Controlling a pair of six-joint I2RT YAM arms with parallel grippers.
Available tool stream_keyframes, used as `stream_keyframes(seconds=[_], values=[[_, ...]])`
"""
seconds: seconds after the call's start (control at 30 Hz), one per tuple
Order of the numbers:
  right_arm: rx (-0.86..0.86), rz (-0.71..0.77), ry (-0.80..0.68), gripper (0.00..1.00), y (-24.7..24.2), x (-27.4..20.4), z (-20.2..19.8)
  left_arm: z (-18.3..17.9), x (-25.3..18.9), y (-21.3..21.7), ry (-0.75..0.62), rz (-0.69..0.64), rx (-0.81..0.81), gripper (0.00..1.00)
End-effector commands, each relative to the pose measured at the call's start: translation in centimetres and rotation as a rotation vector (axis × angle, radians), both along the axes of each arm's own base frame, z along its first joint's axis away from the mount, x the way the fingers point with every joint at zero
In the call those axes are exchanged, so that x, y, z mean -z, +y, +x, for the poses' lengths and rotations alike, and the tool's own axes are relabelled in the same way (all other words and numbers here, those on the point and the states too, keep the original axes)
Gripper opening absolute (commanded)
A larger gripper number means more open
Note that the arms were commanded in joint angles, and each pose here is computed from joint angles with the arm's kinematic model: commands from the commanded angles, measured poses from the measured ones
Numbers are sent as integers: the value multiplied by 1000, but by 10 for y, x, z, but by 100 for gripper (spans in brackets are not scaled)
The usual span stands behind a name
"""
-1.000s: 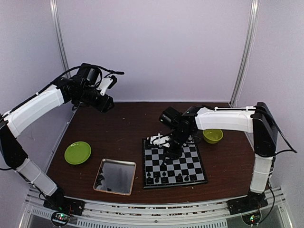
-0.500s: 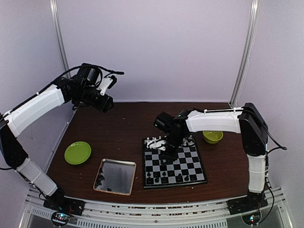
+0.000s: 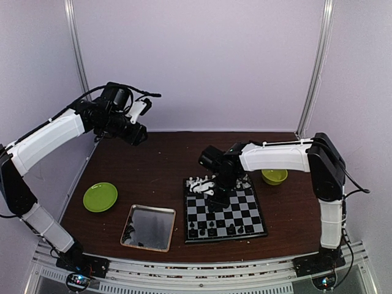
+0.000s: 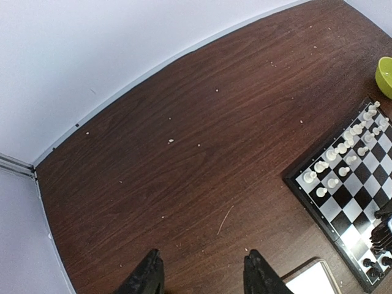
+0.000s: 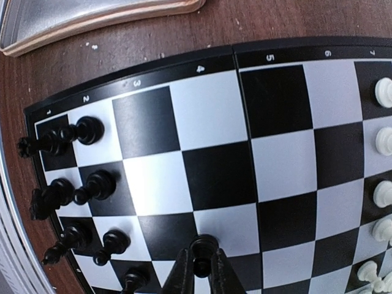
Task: Set up the chess pieces on the board
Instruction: Pick up the pawn from the chessboard, then place the pawn at d7.
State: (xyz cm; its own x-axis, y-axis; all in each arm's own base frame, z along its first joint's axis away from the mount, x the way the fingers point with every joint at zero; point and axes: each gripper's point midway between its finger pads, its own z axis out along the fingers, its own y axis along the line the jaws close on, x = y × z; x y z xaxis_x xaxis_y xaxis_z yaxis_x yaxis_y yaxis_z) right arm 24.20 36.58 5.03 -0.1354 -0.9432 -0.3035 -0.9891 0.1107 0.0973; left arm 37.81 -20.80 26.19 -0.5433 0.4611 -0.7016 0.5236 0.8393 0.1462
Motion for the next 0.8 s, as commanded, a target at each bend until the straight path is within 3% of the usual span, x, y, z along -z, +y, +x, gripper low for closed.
stream_keyframes(seconds=[0.0,0.23,0.5,0.77], values=[[26,-7,-48,9,-28,-24,-2,6,-13,-6,-25,-38,3,46],[54,-28,-50,9,-72,-25,-18,5,-11,-8,-15,-37,10,46],[10,26,36,10,-65,-24,-40,6,-5,-10,3,-39,17,45],[-33,-11,69,11,-61,-9,-50,5,-6,-10,4,-39,18,45]])
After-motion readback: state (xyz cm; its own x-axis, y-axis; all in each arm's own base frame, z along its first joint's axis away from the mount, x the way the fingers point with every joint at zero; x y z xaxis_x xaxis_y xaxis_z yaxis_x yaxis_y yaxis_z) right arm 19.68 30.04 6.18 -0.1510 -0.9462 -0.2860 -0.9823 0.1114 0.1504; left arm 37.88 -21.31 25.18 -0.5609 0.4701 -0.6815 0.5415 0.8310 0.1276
